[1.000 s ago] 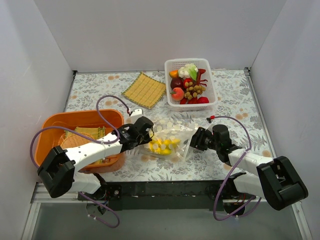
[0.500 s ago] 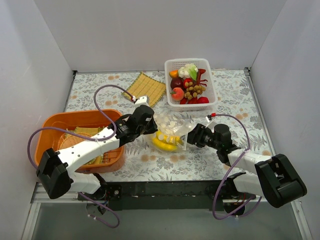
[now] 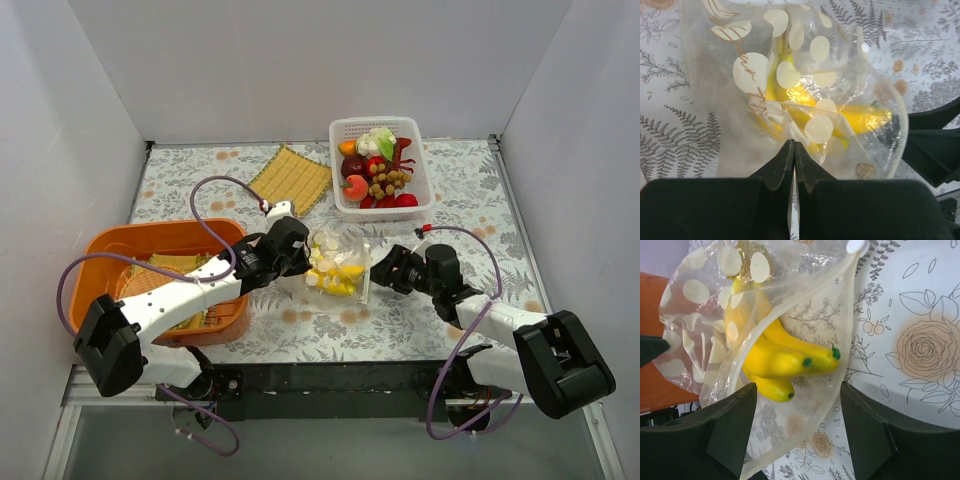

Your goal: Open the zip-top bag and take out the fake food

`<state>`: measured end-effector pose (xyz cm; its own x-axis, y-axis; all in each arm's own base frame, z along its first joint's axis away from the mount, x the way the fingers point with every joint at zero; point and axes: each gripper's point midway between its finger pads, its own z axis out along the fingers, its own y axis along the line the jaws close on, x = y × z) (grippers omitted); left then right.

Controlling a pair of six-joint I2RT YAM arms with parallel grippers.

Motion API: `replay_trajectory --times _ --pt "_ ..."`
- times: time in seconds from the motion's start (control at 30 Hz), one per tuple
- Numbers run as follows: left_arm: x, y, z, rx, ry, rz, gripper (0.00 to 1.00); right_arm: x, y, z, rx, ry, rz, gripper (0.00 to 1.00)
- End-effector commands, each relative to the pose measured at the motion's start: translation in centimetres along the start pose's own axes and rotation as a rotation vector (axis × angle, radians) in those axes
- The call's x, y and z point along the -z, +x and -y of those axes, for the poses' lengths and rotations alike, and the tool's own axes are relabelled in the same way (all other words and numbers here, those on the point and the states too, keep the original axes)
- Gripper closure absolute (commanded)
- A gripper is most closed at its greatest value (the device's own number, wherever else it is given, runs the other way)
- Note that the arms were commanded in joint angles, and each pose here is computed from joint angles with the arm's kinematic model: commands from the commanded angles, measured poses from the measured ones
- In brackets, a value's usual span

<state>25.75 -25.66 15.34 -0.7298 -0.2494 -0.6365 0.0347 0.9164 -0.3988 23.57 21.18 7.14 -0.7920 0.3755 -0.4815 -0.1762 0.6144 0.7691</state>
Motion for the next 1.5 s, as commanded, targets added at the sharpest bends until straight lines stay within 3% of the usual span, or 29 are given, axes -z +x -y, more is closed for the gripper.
replay_trajectory --times 0.0,0.33,0.47,0.53,0.6,0.67,0.77,0.93,1.03,1.27,1.47 --pt "-0.8 1.4 -1.9 0.026 -0.060 -0.013 1.00 -0.8 -1.9 -1.0 0.032 0.028 0.032 0.26" --pt "-2.6 4.2 -3.9 0.017 -0.126 -0.077 1.00 -2.3 -2.0 -1.1 0.031 0.042 0.053 0.22" --pt "-1.4 3.0 -2.0 0.008 -0.055 -0.072 1.00 -2.5 -2.5 -1.4 0.021 0.041 0.066 0.23" --pt "-0.3 1.9 -1.4 -0.003 -0.036 -0.060 0.91 -2.2 -2.8 -1.5 0.023 0.044 0.080 0.24" --pt "1.3 0.0 -0.3 -0.015 -0.012 -0.029 0.73 -1.9 -2.9 -1.3 0.022 0.062 0.093 0.24" --pt "2.1 -1.1 0.0 -0.029 -0.012 -0.007 0.62 -1.6 -3.1 -1.3 0.022 0.068 0.110 0.25" --pt "1.4 -2.9 1.2 -0.038 -0.012 0.044 0.56 -1.6 -3.5 -1.6 0.015 0.063 0.125 0.27" --pt "-5.6 -2.4 1.4 -0.056 -0.099 -0.008 0.66 -2.5 -3.3 -1.7 -0.014 0.070 0.079 0.31" --pt "-7.5 -2.6 2.4 -0.071 -0.077 0.004 0.70 -2.8 -3.2 -1.4 -0.028 0.078 0.073 0.33" --pt "-10.9 0.7 -1.3 -0.092 -0.203 -0.055 0.75 -3.2 -3.5 -1.9 -0.044 0.065 0.074 0.32" --pt "-11.1 3.2 -1.7 -0.021 -0.161 -0.100 0.79 -3.8 -3.3 -2.2 -0.058 0.053 0.060 0.25"
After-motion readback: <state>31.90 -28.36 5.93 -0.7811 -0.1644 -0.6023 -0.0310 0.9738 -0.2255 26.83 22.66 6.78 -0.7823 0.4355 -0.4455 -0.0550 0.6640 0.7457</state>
